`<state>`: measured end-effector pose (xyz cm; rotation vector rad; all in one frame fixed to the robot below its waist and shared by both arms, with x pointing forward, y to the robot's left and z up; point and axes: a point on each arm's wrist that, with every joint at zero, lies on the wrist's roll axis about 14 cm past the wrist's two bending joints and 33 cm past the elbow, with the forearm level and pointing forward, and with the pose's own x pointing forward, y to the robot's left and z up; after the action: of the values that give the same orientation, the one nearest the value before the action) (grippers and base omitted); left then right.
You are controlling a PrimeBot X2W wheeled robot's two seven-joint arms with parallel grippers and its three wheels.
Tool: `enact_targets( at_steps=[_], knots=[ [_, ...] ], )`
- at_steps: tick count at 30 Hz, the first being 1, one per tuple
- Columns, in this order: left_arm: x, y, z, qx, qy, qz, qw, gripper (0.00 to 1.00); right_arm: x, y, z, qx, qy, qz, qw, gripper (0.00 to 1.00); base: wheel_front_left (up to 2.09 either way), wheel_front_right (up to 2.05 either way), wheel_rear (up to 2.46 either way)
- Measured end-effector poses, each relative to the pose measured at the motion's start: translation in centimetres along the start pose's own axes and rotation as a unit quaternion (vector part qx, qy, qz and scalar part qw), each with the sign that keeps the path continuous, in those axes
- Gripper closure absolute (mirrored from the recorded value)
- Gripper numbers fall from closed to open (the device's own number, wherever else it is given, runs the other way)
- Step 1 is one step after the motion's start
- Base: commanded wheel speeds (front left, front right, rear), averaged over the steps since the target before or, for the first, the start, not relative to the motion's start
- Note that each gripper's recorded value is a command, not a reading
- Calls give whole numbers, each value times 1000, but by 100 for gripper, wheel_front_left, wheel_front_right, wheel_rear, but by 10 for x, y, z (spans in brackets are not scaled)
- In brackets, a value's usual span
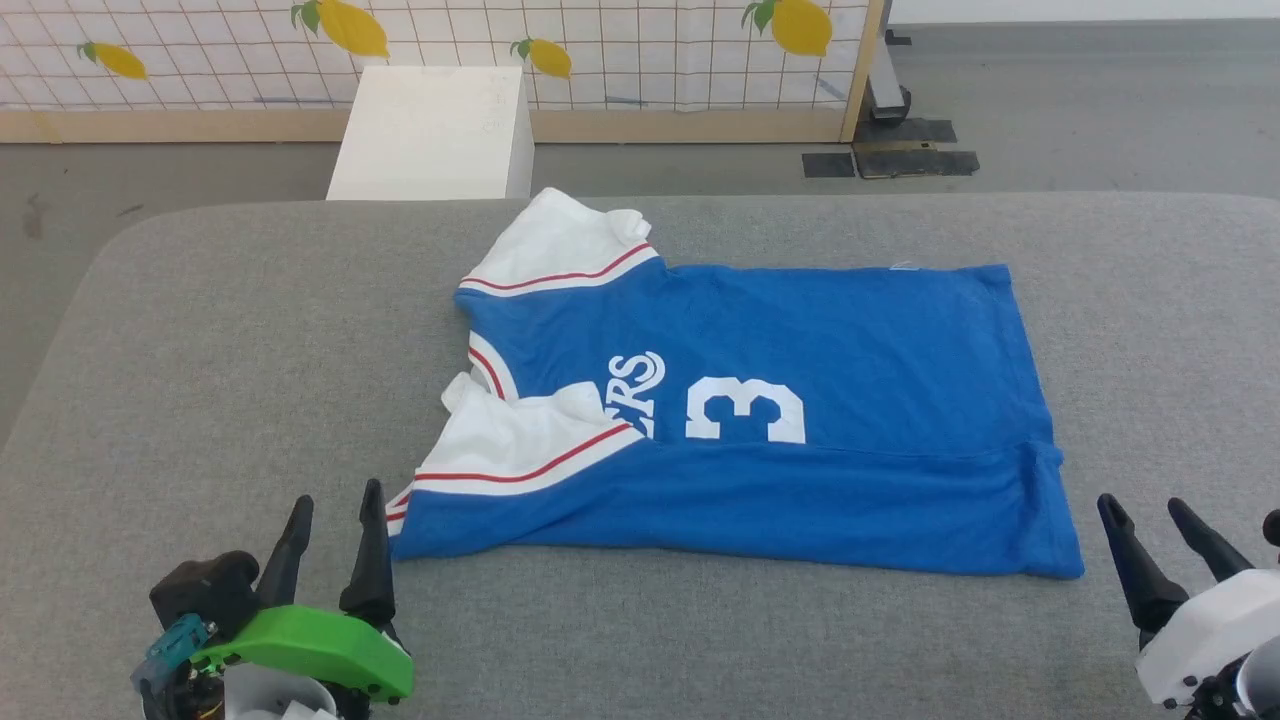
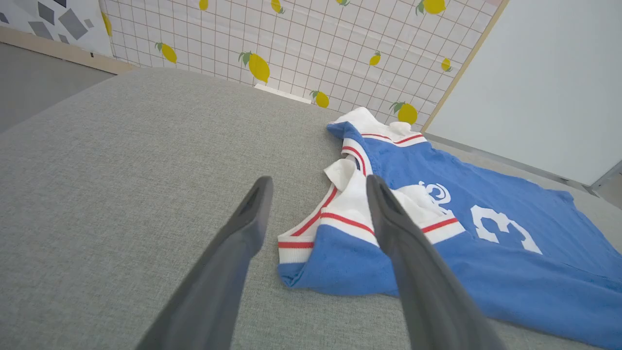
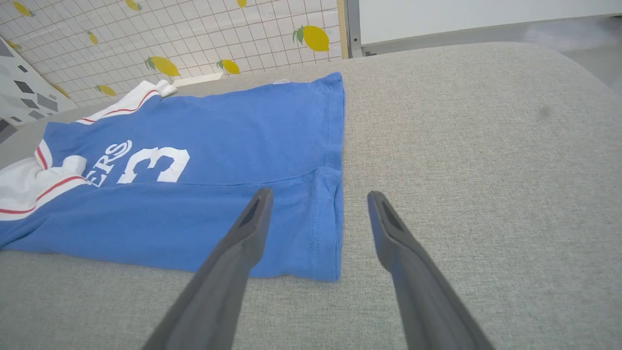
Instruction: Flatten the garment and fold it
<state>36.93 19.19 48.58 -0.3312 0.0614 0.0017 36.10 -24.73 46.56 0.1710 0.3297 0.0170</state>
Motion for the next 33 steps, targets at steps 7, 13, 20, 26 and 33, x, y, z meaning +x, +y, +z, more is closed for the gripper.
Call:
enact_targets(
  at_steps=[7, 13, 20, 26, 33],
  knots=[
    [4, 0, -21, 17, 59, 1, 998, 0, 1, -1, -7, 6, 9, -4, 1000, 0, 0, 0, 0],
    [22, 1, -53, 51, 234, 8, 971, 0, 7, 0, -12, 7, 20, -3, 1000, 0, 0, 0, 0],
    [21, 12, -86, 101, 410, 23, 906, 0, 16, -1, -16, 8, 35, -2, 999, 0, 0, 0, 0],
    [21, 20, -107, 108, 469, 36, 876, 0, 22, -5, -24, 9, 52, -7, 999, 0, 0, 0, 0],
    [25, 20, -120, 78, 490, 39, 867, 100, 27, -7, -30, 7, 66, -10, 998, 0, 0, 0, 0]
  ],
)
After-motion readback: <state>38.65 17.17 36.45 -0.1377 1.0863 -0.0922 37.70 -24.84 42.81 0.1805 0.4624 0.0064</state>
